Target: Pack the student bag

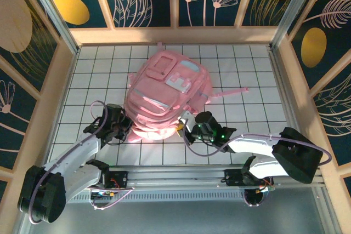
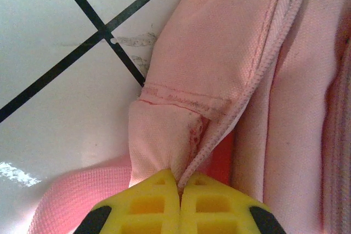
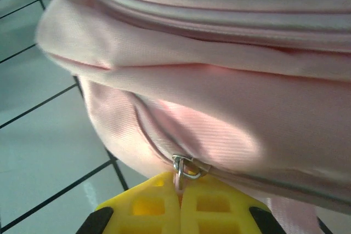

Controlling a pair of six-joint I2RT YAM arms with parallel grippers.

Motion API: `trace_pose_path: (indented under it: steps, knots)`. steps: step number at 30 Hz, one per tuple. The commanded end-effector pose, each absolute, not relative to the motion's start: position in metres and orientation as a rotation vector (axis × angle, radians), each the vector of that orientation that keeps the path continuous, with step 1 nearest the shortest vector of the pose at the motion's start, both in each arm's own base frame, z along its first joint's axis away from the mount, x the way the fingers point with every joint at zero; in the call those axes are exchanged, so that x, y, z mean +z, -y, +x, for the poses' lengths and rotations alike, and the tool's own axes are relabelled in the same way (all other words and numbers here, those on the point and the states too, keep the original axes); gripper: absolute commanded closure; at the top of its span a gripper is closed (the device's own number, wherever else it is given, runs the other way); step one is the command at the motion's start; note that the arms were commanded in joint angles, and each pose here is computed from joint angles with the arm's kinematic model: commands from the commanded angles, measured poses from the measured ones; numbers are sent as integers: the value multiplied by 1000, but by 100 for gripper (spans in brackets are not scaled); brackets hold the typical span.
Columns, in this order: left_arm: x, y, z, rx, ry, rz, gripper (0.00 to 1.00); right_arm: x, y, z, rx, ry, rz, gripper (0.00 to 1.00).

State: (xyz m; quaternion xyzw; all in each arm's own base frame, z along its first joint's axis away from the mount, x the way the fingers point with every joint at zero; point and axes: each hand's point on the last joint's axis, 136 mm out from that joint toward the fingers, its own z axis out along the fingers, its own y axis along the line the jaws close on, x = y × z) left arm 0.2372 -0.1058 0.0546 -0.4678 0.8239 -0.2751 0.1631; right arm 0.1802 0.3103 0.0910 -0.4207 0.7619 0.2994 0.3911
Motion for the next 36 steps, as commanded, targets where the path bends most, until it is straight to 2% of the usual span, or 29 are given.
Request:
trace_pose_path:
  steps: [1, 11, 18, 23, 31, 33, 36]
  knots:
    - [68, 112, 246, -898, -2271, -1337, 100, 118, -339, 165, 832, -1779, -1153, 100]
    - [76, 114, 249, -945, -2235, -1338, 100, 120, -389, 138, 890, -1774, -1248, 100]
    - [83, 117, 249, -992, -2208, -1322, 100, 95, -410, 152, 771, -1913, -1192, 100]
    - [87, 122, 248, -1024, -2202, -1295, 100, 104, -403, 160, 738, -1893, -1149, 100]
    - [104, 167, 262, -1081, -2241, -1157, 100, 126, -347, 214, 643, -1926, -965, 100]
    - [112, 175, 270, -1080, -2236, -1137, 100, 122, -341, 210, 616, -1920, -1019, 100]
    - [121, 183, 278, -1137, -2183, -1143, 100, 114, -348, 180, 675, -1890, -1163, 100]
